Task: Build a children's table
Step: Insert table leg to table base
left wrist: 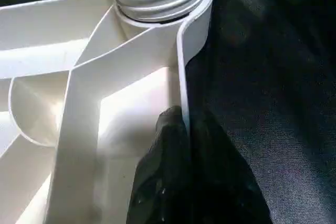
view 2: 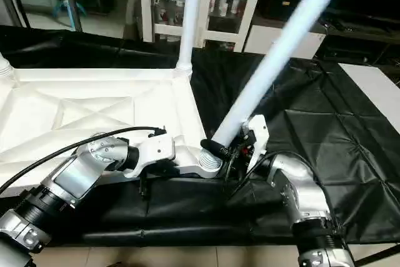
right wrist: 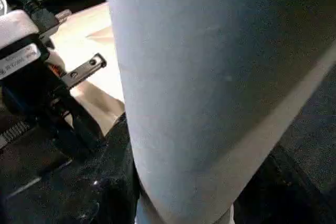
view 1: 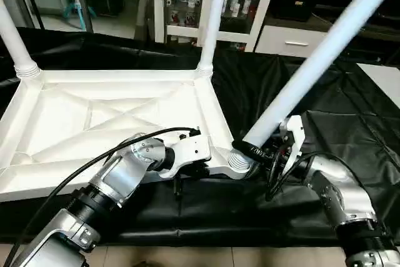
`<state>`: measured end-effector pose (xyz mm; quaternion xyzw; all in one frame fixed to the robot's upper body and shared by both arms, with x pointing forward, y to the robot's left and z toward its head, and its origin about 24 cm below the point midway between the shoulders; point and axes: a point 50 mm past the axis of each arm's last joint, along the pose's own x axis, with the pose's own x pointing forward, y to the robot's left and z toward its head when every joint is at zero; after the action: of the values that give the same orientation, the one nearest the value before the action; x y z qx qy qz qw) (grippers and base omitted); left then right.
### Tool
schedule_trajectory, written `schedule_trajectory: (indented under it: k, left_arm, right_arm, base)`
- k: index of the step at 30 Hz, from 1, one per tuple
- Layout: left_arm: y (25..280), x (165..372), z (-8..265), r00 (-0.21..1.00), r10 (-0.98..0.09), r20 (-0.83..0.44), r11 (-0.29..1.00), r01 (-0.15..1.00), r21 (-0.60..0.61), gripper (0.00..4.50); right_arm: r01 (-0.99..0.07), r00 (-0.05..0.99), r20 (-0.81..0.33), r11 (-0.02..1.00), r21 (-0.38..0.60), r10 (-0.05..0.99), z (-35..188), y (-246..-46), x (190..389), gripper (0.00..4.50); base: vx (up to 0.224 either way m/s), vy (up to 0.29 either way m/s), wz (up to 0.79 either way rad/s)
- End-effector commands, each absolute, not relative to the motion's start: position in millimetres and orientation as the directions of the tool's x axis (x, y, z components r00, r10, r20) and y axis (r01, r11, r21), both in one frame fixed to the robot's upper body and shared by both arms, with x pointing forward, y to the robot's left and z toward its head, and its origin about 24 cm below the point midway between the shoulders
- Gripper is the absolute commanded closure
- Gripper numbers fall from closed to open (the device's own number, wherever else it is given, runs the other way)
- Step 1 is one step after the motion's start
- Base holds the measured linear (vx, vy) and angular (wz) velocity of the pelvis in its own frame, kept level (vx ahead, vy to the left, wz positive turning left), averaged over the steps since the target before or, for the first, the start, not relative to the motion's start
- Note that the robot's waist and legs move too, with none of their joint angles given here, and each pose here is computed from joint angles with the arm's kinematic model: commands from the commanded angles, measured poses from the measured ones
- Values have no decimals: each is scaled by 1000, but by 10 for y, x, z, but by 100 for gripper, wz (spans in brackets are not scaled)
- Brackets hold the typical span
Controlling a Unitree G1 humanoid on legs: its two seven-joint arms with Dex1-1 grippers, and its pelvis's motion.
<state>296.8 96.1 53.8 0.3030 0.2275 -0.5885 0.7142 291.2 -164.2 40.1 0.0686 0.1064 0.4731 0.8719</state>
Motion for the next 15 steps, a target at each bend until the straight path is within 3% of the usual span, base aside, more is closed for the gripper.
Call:
schedule_trajectory:
  k: [1,11,15]
  left_arm:
    - [1052,2955,428,208,-657,-725,142,978,153,450]
    - [1042,2961,432,211,-657,-723,142,978,156,450]
    - [1037,2959,430,214,-659,-721,146,977,156,450]
  right_arm:
    - [-807,441,-304,521,279,845,116,-1704,2755,262]
    - [-823,407,-371,511,247,835,81,-1642,2811,262]
    - [-823,388,-408,510,250,826,-11,-1645,2748,262]
  base:
    - [0,0,0]
    - [0,0,0]
    - [0,0,0]
